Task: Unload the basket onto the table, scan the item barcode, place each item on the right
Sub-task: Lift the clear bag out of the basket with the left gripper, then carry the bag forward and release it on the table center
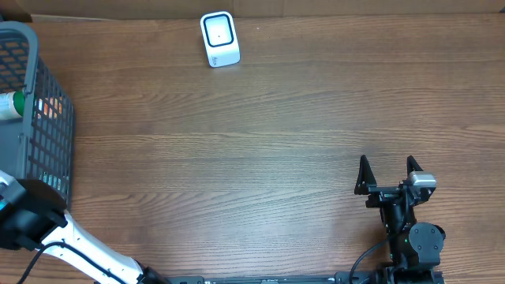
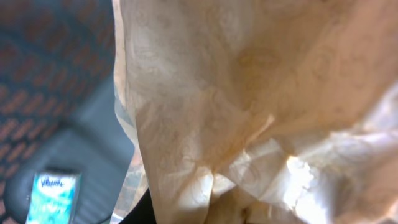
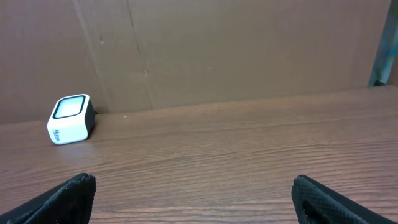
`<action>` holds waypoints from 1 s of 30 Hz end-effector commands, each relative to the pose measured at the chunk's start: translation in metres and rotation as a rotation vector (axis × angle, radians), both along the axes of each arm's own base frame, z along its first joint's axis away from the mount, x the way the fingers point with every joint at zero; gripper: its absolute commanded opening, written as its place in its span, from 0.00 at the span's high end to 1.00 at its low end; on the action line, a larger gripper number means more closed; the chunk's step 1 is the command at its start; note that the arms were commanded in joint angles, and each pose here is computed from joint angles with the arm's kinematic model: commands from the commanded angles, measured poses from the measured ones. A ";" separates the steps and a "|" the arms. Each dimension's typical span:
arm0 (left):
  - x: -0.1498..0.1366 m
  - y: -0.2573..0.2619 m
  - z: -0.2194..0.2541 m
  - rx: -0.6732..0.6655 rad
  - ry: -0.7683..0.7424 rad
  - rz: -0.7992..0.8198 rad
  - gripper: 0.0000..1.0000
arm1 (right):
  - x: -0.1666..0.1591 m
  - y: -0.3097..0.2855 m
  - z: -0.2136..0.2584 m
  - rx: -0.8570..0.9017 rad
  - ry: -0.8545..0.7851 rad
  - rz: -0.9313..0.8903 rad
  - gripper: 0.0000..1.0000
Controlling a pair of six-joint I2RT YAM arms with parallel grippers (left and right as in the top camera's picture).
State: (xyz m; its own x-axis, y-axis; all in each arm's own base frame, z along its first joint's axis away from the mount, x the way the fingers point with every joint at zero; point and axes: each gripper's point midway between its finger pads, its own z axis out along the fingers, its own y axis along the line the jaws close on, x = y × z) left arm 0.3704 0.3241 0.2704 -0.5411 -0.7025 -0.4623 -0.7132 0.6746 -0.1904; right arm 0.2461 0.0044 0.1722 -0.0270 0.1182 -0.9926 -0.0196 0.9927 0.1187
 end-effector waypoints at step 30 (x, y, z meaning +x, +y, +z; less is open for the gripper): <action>0.040 -0.468 0.010 -0.205 0.103 -1.076 0.96 | 0.000 -0.001 -0.002 -0.005 -0.001 -0.007 0.00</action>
State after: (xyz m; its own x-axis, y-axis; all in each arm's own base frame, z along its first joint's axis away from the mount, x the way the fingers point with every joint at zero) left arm 0.4243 -0.1304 0.3062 -0.9229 0.0245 -0.3843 0.1904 0.8964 -0.4002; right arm 0.2461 0.0045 0.1722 -0.0271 0.1178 -0.9927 -0.0200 0.9928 0.1183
